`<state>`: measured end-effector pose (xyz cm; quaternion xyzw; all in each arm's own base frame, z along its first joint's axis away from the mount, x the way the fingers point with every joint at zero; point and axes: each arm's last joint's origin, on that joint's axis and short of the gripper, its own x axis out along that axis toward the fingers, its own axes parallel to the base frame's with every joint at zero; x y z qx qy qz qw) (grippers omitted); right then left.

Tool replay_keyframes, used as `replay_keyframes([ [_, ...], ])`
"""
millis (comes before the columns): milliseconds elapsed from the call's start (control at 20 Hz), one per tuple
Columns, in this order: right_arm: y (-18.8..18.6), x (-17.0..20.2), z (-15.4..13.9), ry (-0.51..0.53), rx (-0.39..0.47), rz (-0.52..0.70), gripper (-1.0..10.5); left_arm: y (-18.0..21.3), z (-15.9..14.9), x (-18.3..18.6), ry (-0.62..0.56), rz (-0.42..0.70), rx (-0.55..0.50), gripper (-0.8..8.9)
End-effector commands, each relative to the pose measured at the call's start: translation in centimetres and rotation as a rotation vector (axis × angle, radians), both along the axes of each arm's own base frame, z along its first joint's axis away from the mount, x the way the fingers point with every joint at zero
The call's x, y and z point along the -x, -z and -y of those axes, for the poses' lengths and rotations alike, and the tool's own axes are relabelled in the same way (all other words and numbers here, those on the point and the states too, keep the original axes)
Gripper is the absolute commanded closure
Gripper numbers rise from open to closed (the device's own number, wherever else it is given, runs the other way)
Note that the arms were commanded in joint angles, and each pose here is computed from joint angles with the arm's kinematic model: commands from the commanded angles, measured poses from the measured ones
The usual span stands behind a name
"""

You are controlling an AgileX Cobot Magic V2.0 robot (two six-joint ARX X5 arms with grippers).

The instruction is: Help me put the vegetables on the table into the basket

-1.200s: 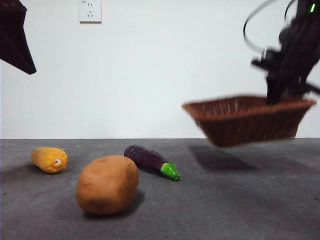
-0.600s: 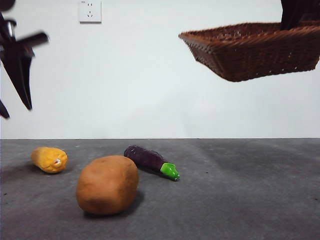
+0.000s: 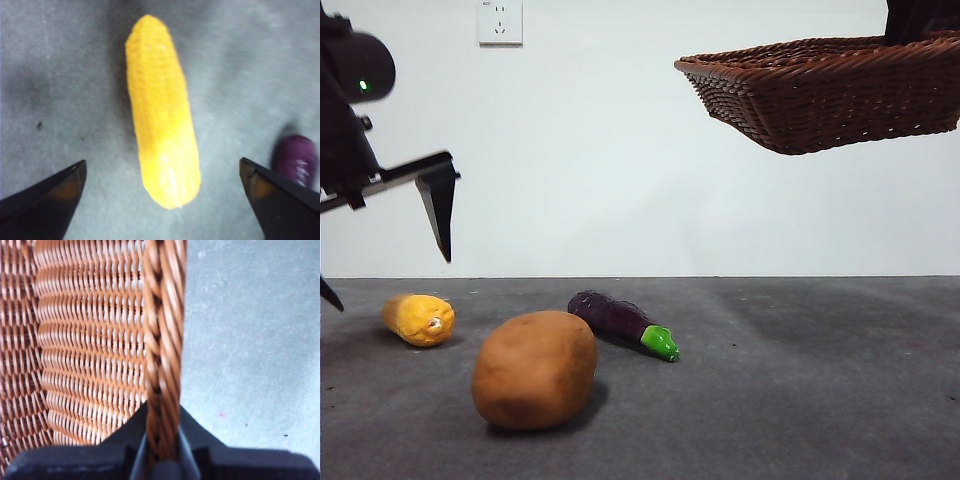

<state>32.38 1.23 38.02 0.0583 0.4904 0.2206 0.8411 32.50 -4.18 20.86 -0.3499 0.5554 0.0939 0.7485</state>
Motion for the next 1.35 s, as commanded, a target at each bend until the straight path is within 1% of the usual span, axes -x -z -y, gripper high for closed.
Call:
replay_keyframes([
  [50,-0.1,0.0,-0.1,-0.015,-0.009,0.016,9.6,0.5,0.4,-1.0,-0.004,-0.026,-0.040,2.70],
  [150,-0.2,0.1,-0.1,-0.019,-0.007,0.018,9.6,0.2,0.6,-1.7,0.013,-0.053,-0.128,2.72],
  [250,-0.1,0.1,-0.1,-0.031,-0.001,0.024,9.6,0.1,1.0,-2.4,0.031,-0.075,-0.170,2.72],
  [500,-0.1,0.0,-0.1,-0.038,0.003,0.028,9.6,1.4,2.0,-3.5,0.027,-0.098,-0.163,2.79],
  [650,-0.1,0.0,-0.1,-0.043,0.006,0.032,9.6,2.6,2.0,-3.6,0.030,-0.141,-0.169,2.95],
  [700,-0.1,0.1,-0.1,-0.046,0.007,0.032,9.6,2.9,2.0,-3.7,0.032,-0.149,-0.167,3.53],
  [850,-0.2,0.0,-0.1,-0.046,0.008,0.035,9.6,2.8,2.1,-3.8,0.033,-0.142,-0.170,6.86],
  [900,-0.2,0.0,-0.1,-0.046,0.008,0.035,9.6,2.8,2.2,-3.8,0.040,-0.140,-0.170,7.70],
  [950,-0.2,0.0,-0.1,-0.046,0.008,0.035,9.6,2.8,2.2,-3.8,0.051,-0.138,-0.175,8.32],
  [1150,-0.2,0.0,-0.1,-0.047,0.008,0.035,9.6,2.8,2.3,-3.8,0.078,-0.133,-0.180,8.22],
  [1250,-0.2,0.0,-0.1,-0.047,0.008,0.036,9.6,2.0,2.4,-3.9,0.160,-0.098,-0.171,8.22],
  [1350,-0.1,0.0,-0.1,-0.046,0.008,0.034,9.6,0.1,2.7,-4.1,0.240,-0.027,-0.106,8.22],
])
